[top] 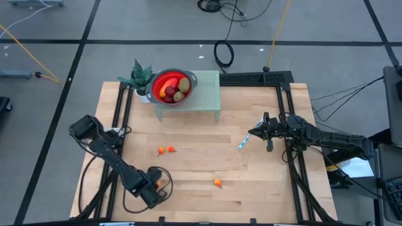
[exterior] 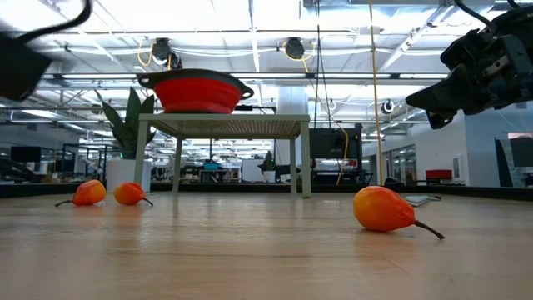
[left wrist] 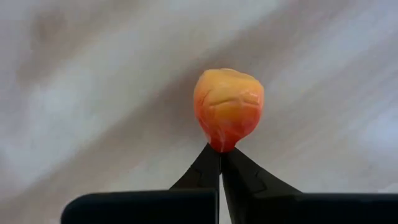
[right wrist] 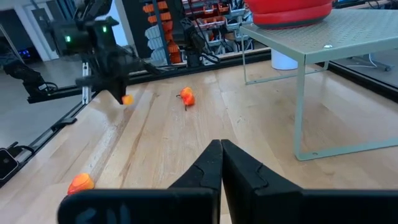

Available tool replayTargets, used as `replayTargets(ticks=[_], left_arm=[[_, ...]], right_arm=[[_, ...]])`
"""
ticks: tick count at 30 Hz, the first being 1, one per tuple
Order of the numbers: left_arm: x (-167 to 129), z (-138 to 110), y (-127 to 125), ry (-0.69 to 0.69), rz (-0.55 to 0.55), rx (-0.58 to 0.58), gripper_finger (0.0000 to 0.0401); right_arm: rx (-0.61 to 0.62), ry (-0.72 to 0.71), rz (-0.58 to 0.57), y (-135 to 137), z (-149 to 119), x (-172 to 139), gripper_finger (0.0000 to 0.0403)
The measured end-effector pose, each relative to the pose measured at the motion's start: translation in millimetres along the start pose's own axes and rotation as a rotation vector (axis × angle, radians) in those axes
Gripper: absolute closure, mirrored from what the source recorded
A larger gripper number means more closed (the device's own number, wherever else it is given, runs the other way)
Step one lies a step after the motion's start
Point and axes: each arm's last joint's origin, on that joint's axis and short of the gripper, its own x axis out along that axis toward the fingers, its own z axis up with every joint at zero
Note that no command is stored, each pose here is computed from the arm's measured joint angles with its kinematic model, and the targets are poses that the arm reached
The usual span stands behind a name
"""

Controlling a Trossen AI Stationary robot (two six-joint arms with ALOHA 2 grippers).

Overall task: Pick & Place Fruit
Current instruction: Put the pear into the red strainer bowl on the shelf

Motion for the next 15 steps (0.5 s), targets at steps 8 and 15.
replayTargets(ticks=[8,15], left_arm=[[-40.1,9.4,2.1,-0.287,-0.180,0.011,0.0401],[-69.1,16.8,-2.1,-0.575,-0.358,0.055,0.0401]], right_arm=[[0.000,0.000,0.000,0.0,0.0,0.0,0.0403],[0.000,0.000,0.000,0.0,0.0,0.0,0.0403]])
